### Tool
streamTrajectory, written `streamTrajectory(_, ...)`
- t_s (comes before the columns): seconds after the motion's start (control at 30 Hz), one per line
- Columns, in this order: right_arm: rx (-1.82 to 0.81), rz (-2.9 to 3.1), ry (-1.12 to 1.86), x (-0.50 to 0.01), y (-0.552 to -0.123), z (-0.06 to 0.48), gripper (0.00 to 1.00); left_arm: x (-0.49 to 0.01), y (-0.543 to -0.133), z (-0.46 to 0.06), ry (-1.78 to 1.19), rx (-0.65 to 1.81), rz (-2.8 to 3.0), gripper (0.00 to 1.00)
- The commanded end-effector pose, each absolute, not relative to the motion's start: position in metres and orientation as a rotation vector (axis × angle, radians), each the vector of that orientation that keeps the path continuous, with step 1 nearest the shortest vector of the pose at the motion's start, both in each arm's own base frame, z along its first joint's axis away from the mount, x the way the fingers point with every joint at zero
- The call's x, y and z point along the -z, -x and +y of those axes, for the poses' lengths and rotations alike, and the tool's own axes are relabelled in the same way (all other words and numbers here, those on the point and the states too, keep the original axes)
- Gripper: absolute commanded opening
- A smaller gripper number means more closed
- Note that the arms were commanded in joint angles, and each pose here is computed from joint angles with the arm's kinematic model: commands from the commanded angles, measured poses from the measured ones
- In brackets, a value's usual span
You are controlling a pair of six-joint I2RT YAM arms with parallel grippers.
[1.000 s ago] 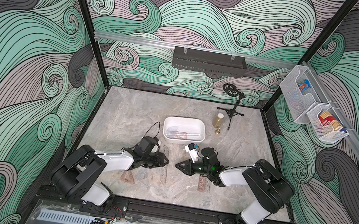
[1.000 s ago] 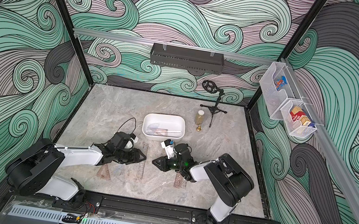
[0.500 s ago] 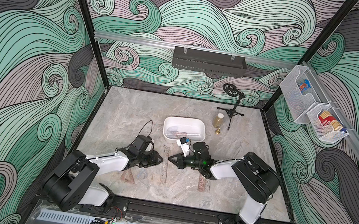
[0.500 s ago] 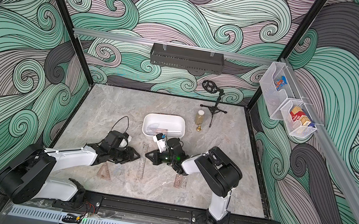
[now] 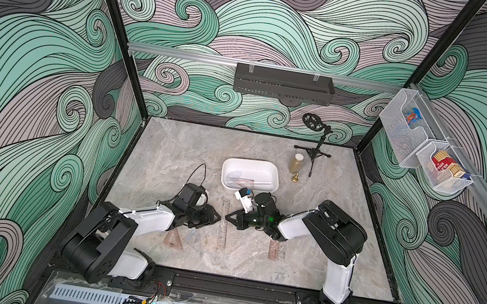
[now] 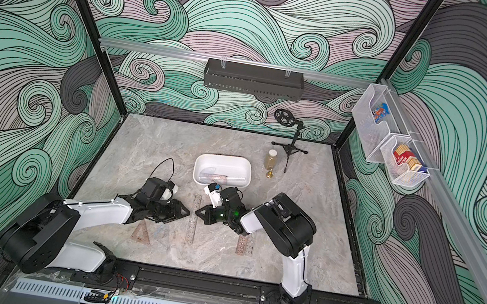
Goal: Put the scattered rulers into the storage box
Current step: Pick up the ruler from the center of the board.
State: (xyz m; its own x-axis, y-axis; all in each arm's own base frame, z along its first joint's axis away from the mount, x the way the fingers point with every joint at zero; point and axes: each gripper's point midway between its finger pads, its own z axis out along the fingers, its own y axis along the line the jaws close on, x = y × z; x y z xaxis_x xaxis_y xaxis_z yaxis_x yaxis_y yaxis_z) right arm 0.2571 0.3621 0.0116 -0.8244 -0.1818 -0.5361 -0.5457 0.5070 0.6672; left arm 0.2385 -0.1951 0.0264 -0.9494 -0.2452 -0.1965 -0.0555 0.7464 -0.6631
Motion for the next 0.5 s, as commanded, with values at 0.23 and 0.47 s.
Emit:
streamTrajectory(0.23,-1.218,2.387,0.617,0.004,-0.25,0.357,0.03,-0.016,-0.232,-0.198,0.222,1.048,2.693,0.45)
streamTrajectory(0.47,-1.205,2.412,0.615,0.013,-0.246,0.352,0.03,-0.003,-0.226,-0.2,0.242,1.064,2.729,0.45)
